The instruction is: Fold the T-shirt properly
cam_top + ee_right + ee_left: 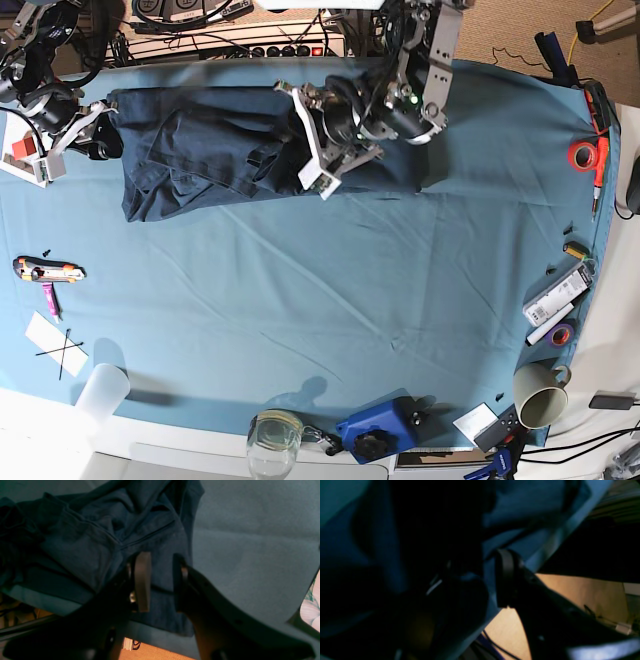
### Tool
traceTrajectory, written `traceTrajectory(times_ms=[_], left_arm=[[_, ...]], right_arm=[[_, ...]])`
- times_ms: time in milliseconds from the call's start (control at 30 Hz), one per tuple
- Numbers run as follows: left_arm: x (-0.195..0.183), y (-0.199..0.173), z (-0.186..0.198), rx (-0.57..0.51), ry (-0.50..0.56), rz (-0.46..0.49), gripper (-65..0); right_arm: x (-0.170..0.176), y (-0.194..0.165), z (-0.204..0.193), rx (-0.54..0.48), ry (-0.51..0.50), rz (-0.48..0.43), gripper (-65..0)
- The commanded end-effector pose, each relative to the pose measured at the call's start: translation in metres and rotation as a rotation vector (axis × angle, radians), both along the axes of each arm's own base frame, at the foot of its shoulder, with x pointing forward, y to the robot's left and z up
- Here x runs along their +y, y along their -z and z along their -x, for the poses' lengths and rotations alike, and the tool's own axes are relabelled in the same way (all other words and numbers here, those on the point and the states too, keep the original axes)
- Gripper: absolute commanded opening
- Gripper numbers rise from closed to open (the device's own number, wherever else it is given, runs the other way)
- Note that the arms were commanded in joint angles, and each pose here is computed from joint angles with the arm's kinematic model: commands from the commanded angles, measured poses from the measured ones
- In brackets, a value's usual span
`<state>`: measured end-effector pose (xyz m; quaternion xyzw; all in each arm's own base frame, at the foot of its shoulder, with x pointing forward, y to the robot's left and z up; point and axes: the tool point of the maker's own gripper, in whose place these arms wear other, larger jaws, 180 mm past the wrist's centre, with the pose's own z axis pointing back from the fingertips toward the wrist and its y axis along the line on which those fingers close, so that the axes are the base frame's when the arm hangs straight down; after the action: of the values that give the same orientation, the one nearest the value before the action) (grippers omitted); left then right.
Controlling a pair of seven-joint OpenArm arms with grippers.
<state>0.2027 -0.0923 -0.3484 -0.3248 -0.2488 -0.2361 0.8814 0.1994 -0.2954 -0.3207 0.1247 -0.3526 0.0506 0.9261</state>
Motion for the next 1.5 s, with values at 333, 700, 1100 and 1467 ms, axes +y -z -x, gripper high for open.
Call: traceTrajectory(times_ms=[333, 700, 1100, 1467], left_arm=[[0.002, -0.020, -0.037, -0.174, -0.089, 0.023, -43.6], [-0.011, 0.004, -0.028, -0.084, -0.060, 0.069, -43.6], [0.003, -0.063, -0.043, -0.243, -0.088, 0.081, -43.6], [0.070, -0.058, -0.025, -0.337, -0.203, -0.168, -43.6]], right_arm=[[-0.001, -0.017, -0.010, -0.065, -0.012, -0.001, -49.3], [0.008, -0.025, -0.013, -0.104, -0.027, -0.058, -49.3], [0.010, -0.040, -0.028, -0.169, -0.036, -0.079, -49.3], [-0.003, -0.050, -0.049, -0.204, -0.014, 0.003, -49.2]])
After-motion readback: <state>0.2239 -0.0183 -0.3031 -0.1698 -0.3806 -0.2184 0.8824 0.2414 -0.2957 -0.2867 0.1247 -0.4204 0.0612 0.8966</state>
